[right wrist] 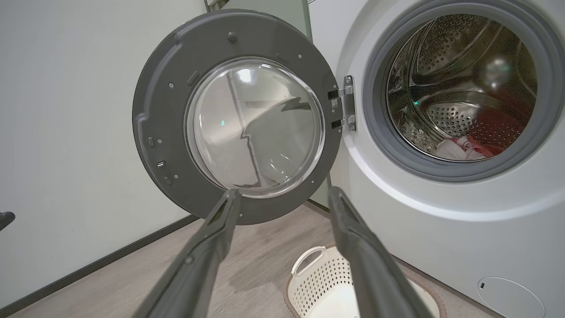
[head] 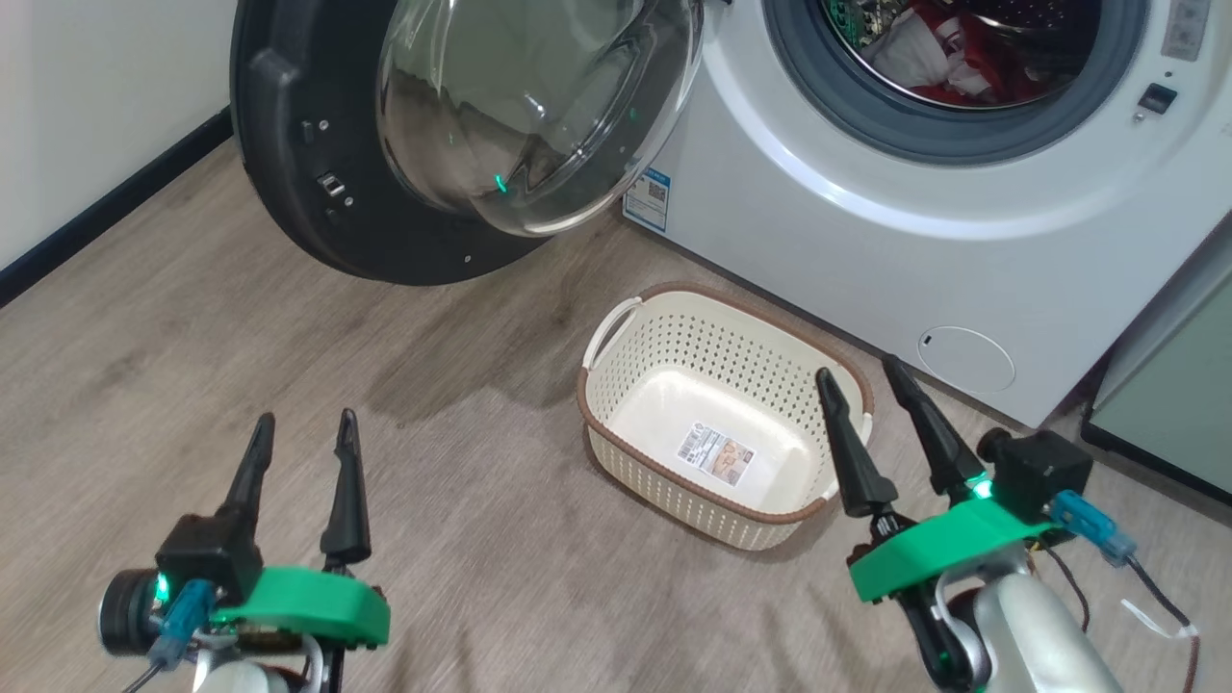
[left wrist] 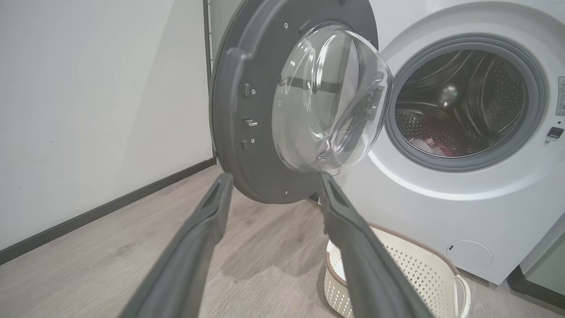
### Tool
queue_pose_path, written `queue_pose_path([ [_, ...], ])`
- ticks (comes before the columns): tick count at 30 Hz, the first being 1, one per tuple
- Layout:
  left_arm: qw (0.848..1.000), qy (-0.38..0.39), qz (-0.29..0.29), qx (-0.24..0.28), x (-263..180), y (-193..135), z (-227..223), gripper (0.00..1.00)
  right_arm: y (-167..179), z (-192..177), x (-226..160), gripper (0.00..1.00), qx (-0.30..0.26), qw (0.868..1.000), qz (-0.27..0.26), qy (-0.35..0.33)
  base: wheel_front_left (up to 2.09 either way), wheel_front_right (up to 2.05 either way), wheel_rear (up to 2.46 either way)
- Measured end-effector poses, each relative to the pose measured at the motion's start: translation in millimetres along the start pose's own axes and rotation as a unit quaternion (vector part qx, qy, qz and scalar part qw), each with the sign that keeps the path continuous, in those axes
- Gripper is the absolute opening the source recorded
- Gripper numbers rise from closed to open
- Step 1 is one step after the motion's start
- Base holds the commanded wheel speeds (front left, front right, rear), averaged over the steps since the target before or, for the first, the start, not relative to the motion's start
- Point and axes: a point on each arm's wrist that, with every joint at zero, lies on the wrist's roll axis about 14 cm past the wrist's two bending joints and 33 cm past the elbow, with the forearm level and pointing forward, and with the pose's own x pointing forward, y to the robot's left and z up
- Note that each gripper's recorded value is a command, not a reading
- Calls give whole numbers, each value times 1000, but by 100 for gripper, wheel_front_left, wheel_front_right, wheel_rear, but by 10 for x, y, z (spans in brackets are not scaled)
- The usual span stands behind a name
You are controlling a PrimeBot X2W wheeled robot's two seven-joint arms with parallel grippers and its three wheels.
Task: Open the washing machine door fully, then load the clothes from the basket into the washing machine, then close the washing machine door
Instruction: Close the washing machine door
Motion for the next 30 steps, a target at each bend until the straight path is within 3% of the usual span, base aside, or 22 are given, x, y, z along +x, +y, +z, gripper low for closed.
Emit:
queue_pose_path([
  [30,1000,-5,14,-5,-37,72,31,100,51,4,7,100,-5,1000,7,2,0,0,0],
])
